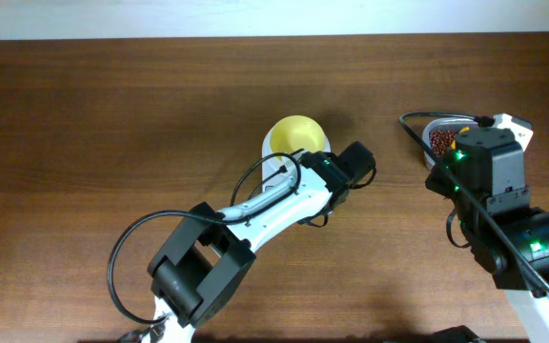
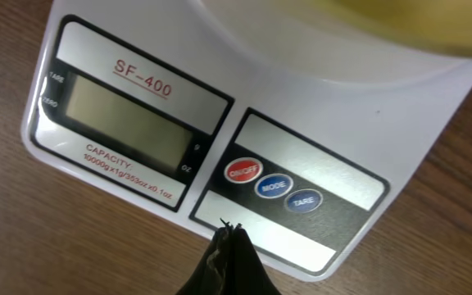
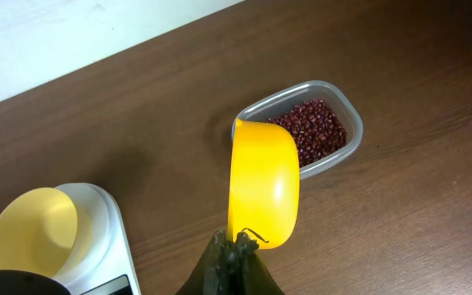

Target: Scoop item into bowl and weigh 50g on scale

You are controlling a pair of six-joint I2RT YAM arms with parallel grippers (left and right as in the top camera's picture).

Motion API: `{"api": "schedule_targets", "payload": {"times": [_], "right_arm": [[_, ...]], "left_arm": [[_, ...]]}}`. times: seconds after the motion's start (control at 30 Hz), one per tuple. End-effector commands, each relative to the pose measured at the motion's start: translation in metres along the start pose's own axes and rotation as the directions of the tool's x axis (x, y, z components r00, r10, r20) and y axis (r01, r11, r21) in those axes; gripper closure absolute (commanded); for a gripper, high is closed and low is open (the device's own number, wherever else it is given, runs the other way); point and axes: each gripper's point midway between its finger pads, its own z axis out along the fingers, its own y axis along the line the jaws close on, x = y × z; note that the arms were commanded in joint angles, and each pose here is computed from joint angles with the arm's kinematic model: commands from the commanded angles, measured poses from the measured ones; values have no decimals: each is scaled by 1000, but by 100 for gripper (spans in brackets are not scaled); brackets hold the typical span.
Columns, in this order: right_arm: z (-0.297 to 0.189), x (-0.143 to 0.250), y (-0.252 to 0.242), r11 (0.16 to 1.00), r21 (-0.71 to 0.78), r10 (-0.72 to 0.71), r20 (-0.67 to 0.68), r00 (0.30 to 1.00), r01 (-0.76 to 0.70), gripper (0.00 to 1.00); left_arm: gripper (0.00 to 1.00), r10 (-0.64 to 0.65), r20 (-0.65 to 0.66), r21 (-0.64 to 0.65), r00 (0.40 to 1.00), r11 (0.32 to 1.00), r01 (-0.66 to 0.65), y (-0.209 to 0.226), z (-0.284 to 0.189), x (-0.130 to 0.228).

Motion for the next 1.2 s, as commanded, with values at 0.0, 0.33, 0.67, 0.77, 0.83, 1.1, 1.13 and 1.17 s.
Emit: {"api": "schedule_targets", "payload": {"times": [0.0, 0.33, 0.67, 0.77, 0.83, 1.1, 1.13, 1.17], "right_arm": [[-10, -10, -2, 1000, 1, 3, 36, 999, -3, 96], [-9, -4, -5, 1000, 16, -9, 13, 1000, 9, 96], [-10, -1, -13, 998, 53, -22, 3, 1000, 22, 96], [-10, 1, -14, 998, 56, -25, -3, 1000, 25, 96], [-10, 1, -14, 998, 57, -25, -3, 1000, 25, 96], [-10, 1, -14, 998, 56, -25, -3, 1000, 25, 96], [-10, 1, -14, 998, 56, -25, -4, 1000, 25, 96], [-10, 1, -14, 998, 57, -25, -4, 1000, 25, 96]], "left_arm": [[100, -13, 6, 3, 1000, 1000, 13, -5, 7, 0], [100, -18, 74, 2, 997, 1000, 18, -6, 9, -12], [100, -16, 106, -13, 994, 1000, 17, -4, 10, -16], [100, -12, 124, -26, 992, 1000, 16, -2, 14, -19], [100, -7, 122, -41, 993, 999, 12, -1, 22, -17], [100, -6, 121, -42, 993, 999, 11, -1, 23, -16], [100, -7, 121, -41, 993, 999, 12, -2, 23, -16], [100, -7, 121, -40, 993, 999, 12, -2, 23, -16]]}}
